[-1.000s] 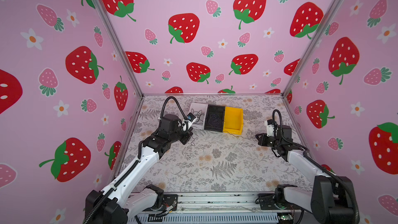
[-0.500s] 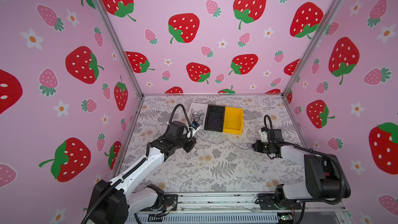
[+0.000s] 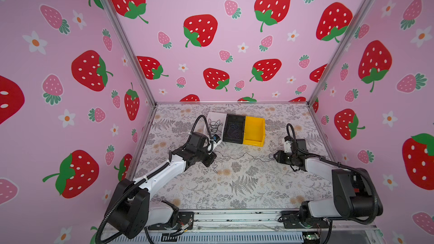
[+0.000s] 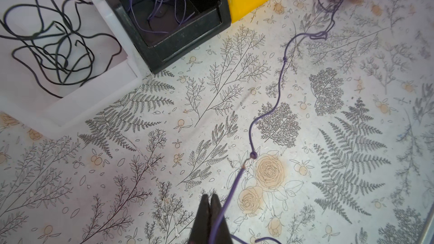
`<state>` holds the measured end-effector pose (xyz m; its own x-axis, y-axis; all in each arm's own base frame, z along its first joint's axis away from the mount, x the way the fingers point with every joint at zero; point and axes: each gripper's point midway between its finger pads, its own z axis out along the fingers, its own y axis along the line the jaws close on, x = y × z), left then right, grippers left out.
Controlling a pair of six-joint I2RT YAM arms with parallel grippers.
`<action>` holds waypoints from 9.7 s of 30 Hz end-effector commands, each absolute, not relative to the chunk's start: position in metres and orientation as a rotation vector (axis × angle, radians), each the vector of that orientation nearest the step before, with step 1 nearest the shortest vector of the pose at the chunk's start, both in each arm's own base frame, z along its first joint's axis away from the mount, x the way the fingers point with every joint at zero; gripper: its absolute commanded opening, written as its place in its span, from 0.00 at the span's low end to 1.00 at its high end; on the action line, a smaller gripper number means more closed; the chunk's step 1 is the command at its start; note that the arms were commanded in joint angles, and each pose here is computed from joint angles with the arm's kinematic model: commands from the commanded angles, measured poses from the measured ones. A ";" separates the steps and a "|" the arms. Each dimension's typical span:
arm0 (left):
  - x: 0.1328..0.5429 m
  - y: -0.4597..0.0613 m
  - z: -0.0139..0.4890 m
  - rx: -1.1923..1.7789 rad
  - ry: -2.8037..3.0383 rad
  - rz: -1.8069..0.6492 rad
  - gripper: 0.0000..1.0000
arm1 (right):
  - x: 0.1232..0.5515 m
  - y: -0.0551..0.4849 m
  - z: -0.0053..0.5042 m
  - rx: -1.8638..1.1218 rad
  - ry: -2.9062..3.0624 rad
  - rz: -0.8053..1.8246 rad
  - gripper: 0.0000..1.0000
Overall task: Untangle and sort cables by color
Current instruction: Straighten the cable, then place the cable into the container, then reset both arms
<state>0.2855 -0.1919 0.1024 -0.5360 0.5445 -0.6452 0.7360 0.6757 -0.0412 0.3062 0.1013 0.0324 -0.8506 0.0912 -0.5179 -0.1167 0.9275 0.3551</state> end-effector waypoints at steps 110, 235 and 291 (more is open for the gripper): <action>0.304 -0.233 0.059 1.174 2.549 -0.591 0.64 | 0.341 0.222 0.121 -0.479 2.388 0.532 0.00; 0.481 -0.300 0.139 0.908 2.215 -0.236 0.34 | 0.444 0.259 0.227 -0.509 2.097 0.507 0.66; 0.401 0.010 0.085 -0.081 1.989 0.095 1.00 | 0.385 0.028 0.120 -0.137 1.717 -0.096 0.99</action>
